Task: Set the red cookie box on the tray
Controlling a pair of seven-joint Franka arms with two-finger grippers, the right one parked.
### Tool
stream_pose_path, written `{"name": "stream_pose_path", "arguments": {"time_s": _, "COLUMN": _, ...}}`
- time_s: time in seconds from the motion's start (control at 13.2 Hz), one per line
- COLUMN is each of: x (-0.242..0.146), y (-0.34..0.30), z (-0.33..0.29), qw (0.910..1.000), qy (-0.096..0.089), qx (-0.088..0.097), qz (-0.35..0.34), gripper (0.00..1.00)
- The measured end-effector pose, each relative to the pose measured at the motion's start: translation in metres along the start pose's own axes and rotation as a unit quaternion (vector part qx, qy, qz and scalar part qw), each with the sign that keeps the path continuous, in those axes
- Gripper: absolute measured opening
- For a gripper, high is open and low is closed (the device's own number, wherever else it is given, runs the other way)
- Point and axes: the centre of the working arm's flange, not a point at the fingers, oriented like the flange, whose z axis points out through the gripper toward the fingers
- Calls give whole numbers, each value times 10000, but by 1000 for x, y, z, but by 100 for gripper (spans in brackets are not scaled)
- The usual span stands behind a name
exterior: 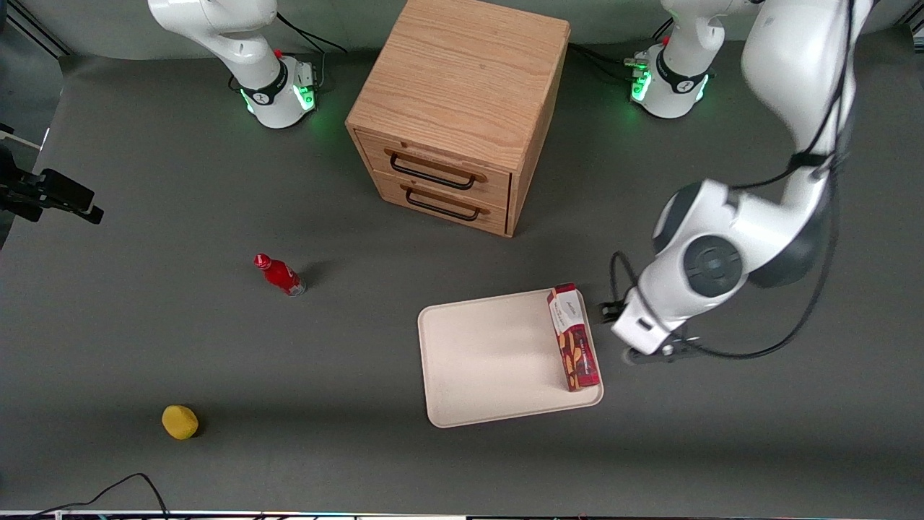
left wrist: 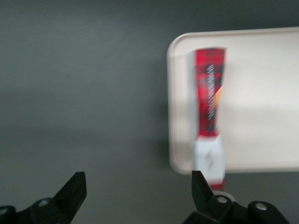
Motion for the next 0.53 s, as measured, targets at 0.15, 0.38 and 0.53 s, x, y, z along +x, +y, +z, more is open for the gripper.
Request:
{"name": "stream_pose_path", "arguments": {"time_s": 0.15, "x": -23, "y": -72, "z": -77, "qw": 9993, "qy": -265, "qx": -56, "qz": 267, "gripper": 100}}
{"name": "stream_pose_path", "arguments": {"time_s": 0.38, "x": -77, "y": -183, "z": -160, "qw": 9965, "qy": -542, "qx": -135, "qz": 619, "gripper": 100}}
{"name": "stream_pose_path", "arguments": {"time_s": 0.53, "x": -107, "y": -220, "z": -176, "qw": 9961, "qy": -539, "qx": -198, "qz": 666, "gripper": 100}}
